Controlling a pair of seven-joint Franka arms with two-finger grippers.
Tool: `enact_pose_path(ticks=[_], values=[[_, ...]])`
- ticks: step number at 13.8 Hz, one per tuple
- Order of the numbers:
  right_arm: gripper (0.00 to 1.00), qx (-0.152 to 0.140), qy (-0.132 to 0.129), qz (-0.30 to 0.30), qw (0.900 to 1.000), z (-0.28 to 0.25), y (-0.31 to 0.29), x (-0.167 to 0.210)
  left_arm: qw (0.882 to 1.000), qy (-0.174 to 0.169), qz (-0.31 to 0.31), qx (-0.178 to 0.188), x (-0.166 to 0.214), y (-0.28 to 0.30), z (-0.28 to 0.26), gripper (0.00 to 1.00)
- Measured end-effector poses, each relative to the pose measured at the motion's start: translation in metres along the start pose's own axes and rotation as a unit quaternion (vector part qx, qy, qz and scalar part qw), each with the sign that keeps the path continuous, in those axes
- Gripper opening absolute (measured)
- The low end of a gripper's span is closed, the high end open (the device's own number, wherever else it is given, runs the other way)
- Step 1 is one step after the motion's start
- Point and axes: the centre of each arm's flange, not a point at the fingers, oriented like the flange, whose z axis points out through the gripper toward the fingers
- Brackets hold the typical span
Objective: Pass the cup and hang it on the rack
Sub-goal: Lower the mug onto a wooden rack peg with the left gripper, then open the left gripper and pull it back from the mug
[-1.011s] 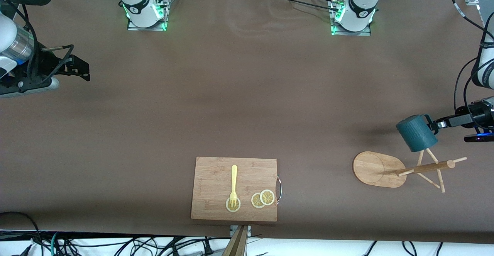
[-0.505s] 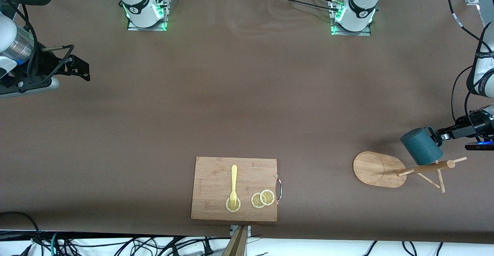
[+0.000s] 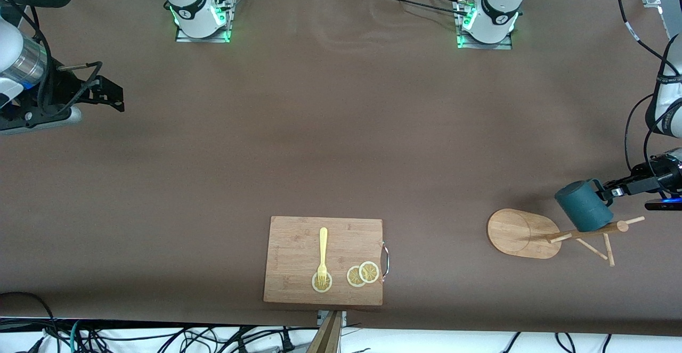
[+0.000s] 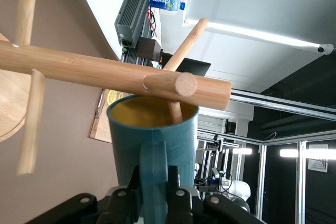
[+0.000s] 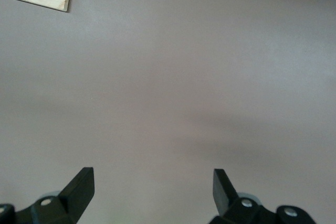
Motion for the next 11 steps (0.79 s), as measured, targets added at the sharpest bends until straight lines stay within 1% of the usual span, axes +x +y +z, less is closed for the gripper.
enact_pose_path(ticks=[1,2,4,5,6,8,11], values=[[1.00,0.000,0.000,0.000,1.000,0.000,0.000,0.000,1.000,0.000,0.000,0.000,0.000,-0.001,0.000,0.30],[1.00,0.000,0.000,0.000,1.000,0.000,0.000,0.000,1.000,0.000,0.000,0.000,0.001,-0.001,-0.001,0.38],[1.00,0.000,0.000,0.000,1.000,0.000,0.000,0.000,1.000,0.003,0.008,0.001,0.004,0.005,-0.004,0.60],[1.00,0.000,0.000,0.000,1.000,0.000,0.000,0.000,1.000,0.005,0.013,0.003,0.006,0.009,-0.006,0.69],[1.00,0.000,0.000,0.000,1.000,0.000,0.000,0.000,1.000,0.006,0.019,0.008,0.008,0.014,-0.009,0.81],[1.00,0.000,0.000,0.000,1.000,0.000,0.000,0.000,0.998,-0.001,0.037,0.040,0.012,0.027,-0.019,0.99],[1.00,0.000,0.000,0.000,1.000,0.000,0.000,0.000,0.990,-0.022,0.071,0.116,0.015,0.052,-0.036,1.00]])
